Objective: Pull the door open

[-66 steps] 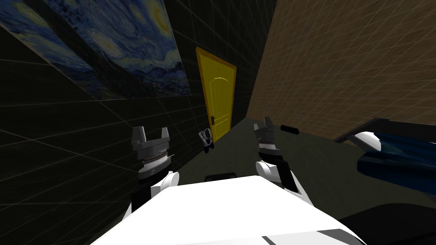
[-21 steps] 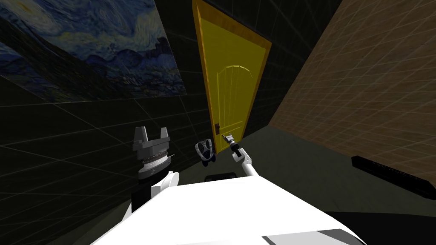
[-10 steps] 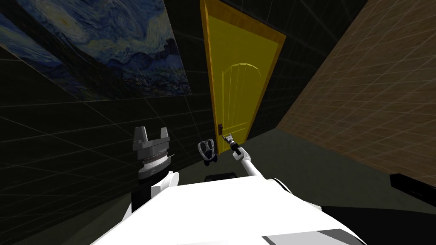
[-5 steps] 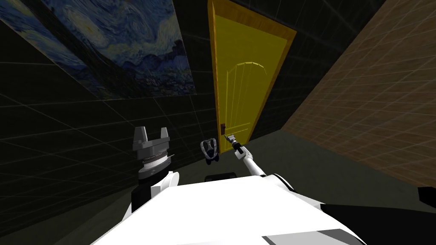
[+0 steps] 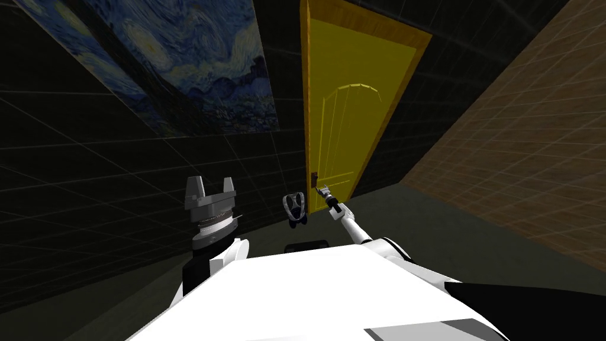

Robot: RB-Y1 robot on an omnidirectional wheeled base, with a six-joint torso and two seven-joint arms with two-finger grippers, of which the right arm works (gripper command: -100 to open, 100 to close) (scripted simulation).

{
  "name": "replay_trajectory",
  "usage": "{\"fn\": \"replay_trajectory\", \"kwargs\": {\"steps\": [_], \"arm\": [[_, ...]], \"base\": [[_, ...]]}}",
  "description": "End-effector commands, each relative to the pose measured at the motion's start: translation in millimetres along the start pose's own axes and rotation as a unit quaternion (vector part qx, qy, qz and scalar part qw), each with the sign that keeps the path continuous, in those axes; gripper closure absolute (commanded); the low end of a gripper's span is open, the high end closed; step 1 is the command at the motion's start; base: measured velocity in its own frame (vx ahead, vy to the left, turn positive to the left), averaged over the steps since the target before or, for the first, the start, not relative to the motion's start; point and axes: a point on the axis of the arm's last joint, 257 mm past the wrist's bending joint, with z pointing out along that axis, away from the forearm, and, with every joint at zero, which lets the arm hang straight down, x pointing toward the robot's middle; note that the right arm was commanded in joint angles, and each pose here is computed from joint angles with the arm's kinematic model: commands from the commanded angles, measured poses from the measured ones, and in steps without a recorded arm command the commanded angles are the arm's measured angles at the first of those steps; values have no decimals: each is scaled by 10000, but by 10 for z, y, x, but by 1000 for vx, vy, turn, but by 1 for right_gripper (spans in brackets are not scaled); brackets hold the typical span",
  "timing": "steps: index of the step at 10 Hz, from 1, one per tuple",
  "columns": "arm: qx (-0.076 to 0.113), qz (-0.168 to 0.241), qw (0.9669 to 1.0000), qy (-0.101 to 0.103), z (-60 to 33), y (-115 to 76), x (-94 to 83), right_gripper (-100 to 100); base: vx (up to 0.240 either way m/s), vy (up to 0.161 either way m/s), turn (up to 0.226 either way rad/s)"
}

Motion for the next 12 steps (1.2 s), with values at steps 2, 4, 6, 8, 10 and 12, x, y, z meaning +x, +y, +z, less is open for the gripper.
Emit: {"fn": "replay_trajectory", "kwargs": {"steps": [2,4,6,8,10,12], "arm": [[137,-8,9999,-15,-5,-221,-10,-100],[246,-8,9997,-27,-10,-385,-25,-100],[357,-10,9994,-42,-17,-545,-45,-100],[464,-13,9989,-60,-27,-695,-68,-100],[561,-16,9984,-77,-37,-827,-92,-100],[718,-22,9974,-109,-57,-1033,-135,-100]], "base": [[26,39,94],[40,35,89],[51,37,85],[65,34,71],[101,40,71],[132,36,72]]}}
